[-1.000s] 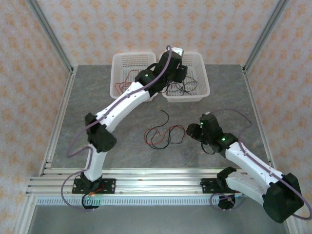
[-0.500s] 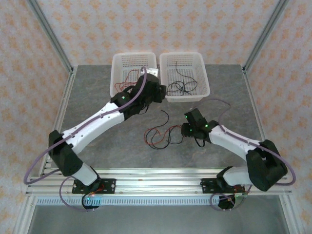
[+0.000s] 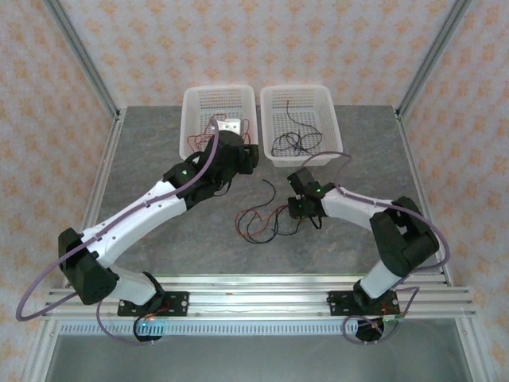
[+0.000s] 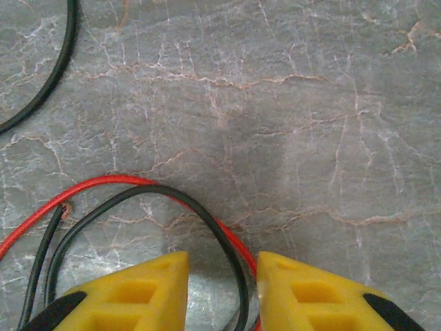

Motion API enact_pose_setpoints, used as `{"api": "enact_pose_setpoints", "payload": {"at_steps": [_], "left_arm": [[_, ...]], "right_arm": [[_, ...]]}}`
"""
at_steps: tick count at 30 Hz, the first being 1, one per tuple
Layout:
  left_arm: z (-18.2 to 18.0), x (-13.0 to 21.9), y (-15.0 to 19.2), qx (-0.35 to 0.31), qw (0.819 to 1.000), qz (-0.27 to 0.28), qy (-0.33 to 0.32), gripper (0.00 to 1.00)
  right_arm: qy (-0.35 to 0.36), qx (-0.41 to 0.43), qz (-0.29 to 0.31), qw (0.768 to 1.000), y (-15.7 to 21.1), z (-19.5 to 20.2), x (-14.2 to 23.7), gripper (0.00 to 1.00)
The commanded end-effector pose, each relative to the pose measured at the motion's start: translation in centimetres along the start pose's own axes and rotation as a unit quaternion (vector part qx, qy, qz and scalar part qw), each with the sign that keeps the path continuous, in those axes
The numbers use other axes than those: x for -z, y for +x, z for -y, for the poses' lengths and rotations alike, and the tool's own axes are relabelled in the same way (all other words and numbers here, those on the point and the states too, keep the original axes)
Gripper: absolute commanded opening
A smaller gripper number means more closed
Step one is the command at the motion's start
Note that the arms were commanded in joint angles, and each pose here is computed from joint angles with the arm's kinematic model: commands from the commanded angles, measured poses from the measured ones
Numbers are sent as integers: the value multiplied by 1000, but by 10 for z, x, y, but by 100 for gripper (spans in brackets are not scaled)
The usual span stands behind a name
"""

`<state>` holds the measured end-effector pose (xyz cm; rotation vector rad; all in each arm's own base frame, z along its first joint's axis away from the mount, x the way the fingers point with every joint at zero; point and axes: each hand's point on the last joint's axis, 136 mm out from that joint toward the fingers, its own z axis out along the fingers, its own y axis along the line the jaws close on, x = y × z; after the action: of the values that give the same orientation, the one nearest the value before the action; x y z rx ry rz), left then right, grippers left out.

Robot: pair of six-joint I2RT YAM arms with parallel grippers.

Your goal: Untangle the cables

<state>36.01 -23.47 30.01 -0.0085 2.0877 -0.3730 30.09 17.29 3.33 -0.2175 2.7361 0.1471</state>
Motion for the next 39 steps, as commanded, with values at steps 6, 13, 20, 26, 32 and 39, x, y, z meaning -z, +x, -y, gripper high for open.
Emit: {"api": "enact_pose_setpoints", "payload": {"at_steps": [6, 13, 20, 26, 32, 39], "left_arm": [[-4, 10, -7, 14, 1000, 21, -4, 51], [-4, 9, -6, 13, 1000, 18, -5, 51], [-9, 4, 11, 17, 1000, 4, -6, 51], [-13, -4, 36, 25, 999, -21, 0, 50], [-3, -6, 63, 28, 998, -37, 52, 49], [0, -6, 79, 20, 997, -41, 67, 49]], "right_arm": [[23, 12, -5, 1000, -4, 6, -9, 27], [16, 0, 5, 1000, -13, 4, -3, 0], [-41, -9, 66, 997, -39, -13, 58, 0], [-98, -16, 127, 987, -57, -26, 115, 0], [-135, -31, 195, 971, -81, -32, 170, 0], [-157, -38, 224, 961, -91, -37, 198, 0]]}}
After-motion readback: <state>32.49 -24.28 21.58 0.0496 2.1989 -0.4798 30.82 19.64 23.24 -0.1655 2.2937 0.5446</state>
